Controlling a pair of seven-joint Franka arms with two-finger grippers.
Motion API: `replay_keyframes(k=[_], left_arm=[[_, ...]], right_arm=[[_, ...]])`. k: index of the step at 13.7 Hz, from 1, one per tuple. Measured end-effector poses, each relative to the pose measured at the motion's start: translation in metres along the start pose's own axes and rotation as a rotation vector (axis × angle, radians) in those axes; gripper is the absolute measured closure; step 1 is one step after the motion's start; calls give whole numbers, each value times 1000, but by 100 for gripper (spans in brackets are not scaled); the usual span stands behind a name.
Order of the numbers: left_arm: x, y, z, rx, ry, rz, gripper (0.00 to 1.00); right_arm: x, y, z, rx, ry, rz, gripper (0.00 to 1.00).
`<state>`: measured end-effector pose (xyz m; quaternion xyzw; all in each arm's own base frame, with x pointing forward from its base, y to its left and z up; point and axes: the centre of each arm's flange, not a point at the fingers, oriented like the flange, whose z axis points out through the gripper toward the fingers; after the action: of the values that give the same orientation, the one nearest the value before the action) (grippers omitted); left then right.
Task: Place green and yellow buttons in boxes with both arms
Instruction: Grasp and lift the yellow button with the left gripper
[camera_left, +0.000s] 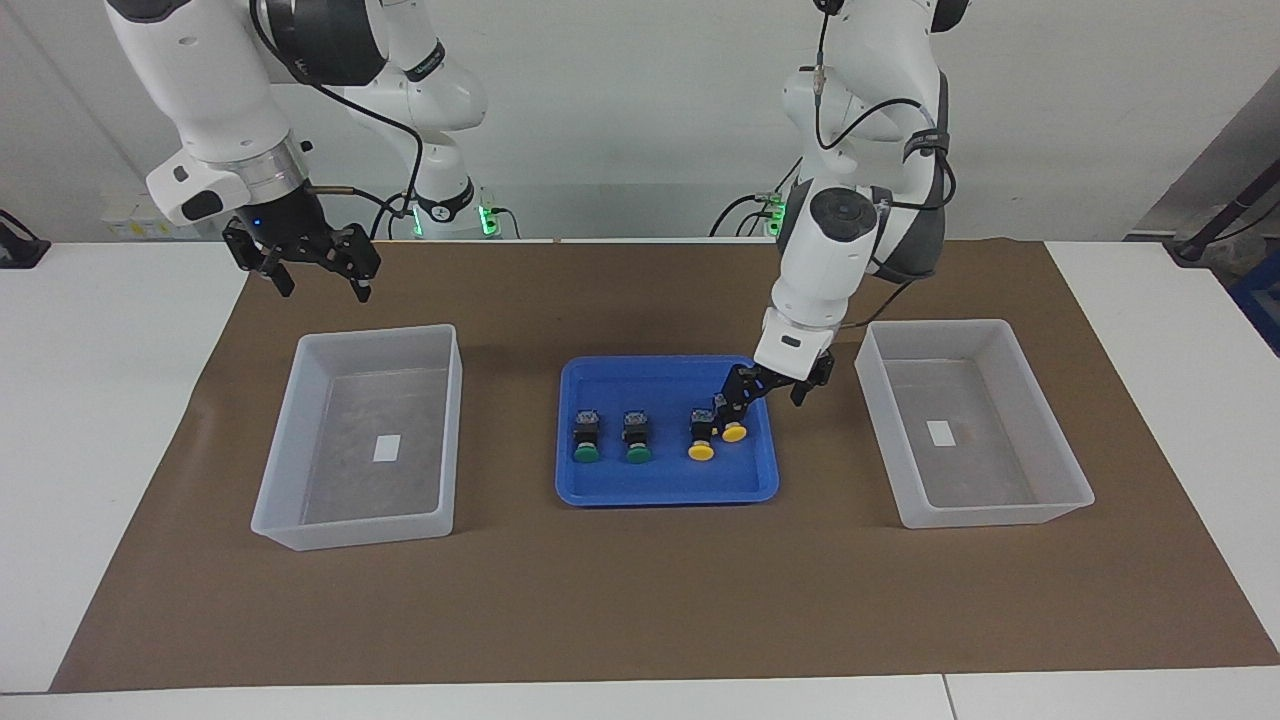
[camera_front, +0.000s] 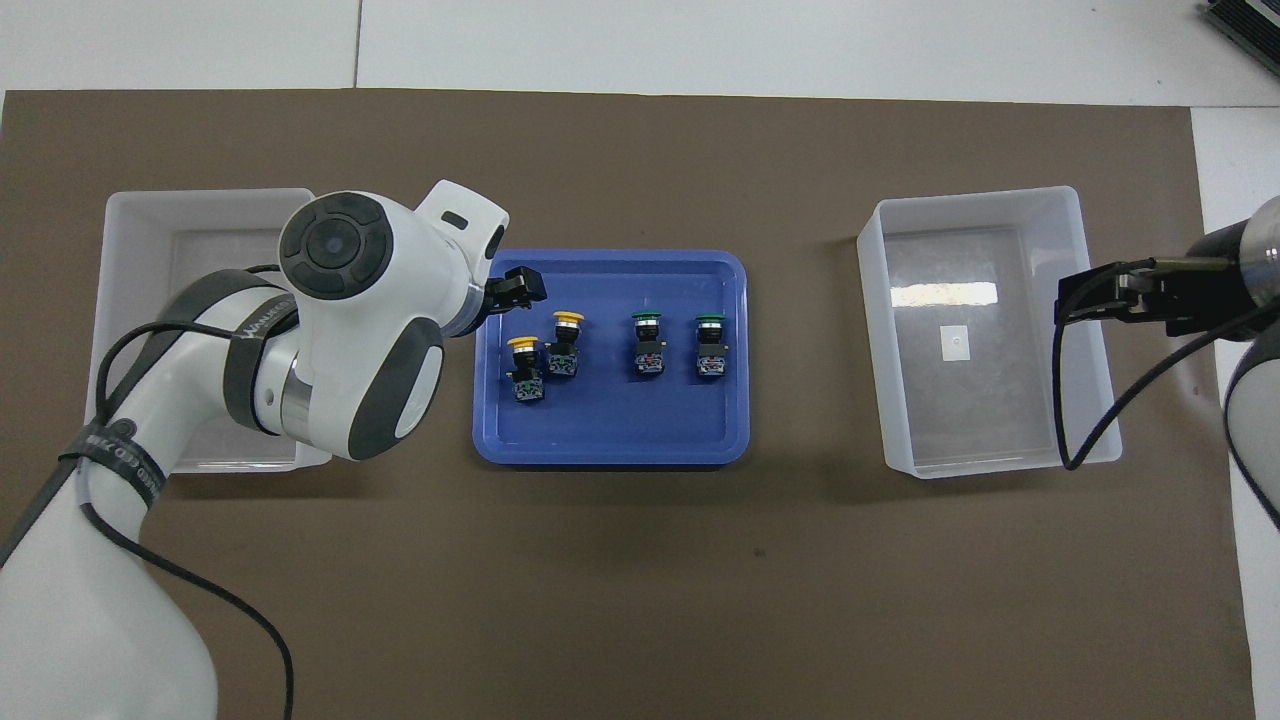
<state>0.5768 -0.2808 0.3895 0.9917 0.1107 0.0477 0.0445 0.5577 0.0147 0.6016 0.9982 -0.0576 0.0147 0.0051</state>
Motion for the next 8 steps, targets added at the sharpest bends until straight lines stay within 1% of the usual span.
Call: replay_keyframes(k=[3,6,7,8], left_arm=[[-2,8,38,0,3,-2,0],[-5,8,55,6,-3,1,2],[-8,8,59,9,-8,3,5],[-11,8,62,13,-13,6,6]], right_arm=[[0,0,0,0,0,0,0],[0,0,0,0,-1,0,0],[0,0,0,0,-1,0,0],[0,0,1,0,-1,0,0]])
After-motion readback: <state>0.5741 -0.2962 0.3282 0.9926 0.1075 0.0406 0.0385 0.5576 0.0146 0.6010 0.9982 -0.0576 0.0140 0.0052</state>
